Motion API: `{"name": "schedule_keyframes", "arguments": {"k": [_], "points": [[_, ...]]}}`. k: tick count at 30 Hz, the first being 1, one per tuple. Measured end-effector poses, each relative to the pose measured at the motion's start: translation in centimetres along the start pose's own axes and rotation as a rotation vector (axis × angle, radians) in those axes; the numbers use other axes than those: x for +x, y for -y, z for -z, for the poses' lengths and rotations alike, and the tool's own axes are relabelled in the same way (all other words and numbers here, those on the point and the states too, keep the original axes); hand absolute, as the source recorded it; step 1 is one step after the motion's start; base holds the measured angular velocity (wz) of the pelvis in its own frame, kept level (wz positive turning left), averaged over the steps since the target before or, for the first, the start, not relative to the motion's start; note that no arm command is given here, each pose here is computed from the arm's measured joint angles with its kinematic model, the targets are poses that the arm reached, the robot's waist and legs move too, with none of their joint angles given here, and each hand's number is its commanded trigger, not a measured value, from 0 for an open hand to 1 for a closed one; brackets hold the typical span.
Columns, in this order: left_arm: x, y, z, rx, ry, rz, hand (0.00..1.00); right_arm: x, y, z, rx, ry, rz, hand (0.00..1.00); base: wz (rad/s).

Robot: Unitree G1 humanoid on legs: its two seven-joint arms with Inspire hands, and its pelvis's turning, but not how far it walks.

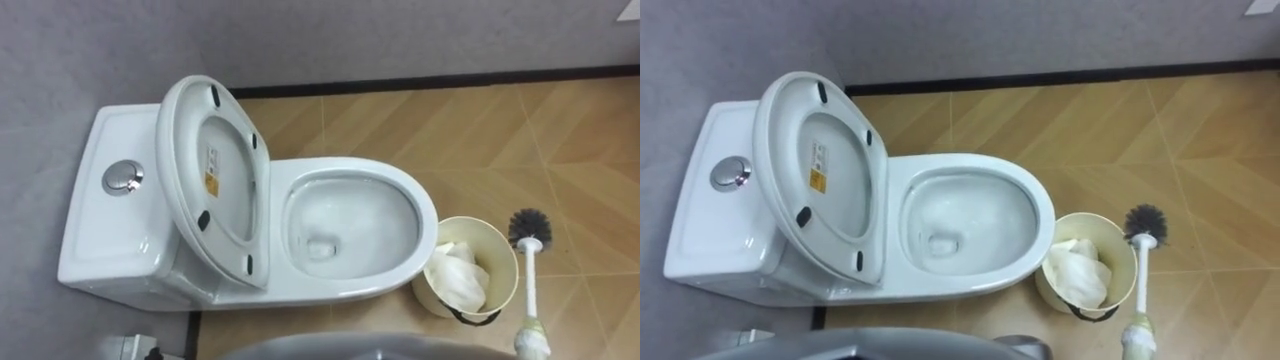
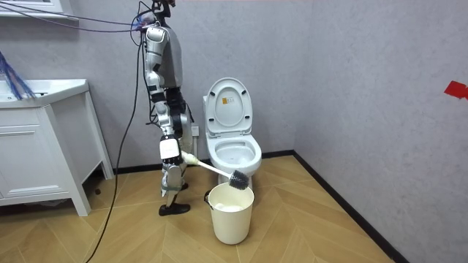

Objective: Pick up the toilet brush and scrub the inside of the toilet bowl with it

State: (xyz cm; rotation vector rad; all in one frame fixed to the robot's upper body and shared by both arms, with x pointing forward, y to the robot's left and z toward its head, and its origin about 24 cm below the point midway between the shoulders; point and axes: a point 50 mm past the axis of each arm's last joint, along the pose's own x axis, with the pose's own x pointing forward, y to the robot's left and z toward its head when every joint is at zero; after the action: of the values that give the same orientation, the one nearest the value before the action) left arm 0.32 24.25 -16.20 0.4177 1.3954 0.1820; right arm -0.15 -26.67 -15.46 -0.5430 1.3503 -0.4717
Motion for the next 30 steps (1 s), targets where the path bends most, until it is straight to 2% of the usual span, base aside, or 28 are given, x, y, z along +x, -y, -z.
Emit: {"name": "schedule_keyframes", "arguments": {"k": [10, 24, 30], "points": [[0.0, 0.0, 0.3, 0.0, -0.011, 0.004, 0.0, 0.0, -0.3, -0.3, -0.029, 0.016, -0.017, 0.0, 0.01], [-0.1, 0.2, 1.0, 0.028, -0.077, 0.046, 0.0, -0.6, -2.5, 1.8, -0.131, -0.148, -0.309, 0.0, 0.07], [-0.1, 0.4, 1.7, 0.032, -0.116, 0.065, 0.0, -0.9, -3.0, 2.6, -0.108, -0.213, -0.387, 0.0, 0.05]]}}
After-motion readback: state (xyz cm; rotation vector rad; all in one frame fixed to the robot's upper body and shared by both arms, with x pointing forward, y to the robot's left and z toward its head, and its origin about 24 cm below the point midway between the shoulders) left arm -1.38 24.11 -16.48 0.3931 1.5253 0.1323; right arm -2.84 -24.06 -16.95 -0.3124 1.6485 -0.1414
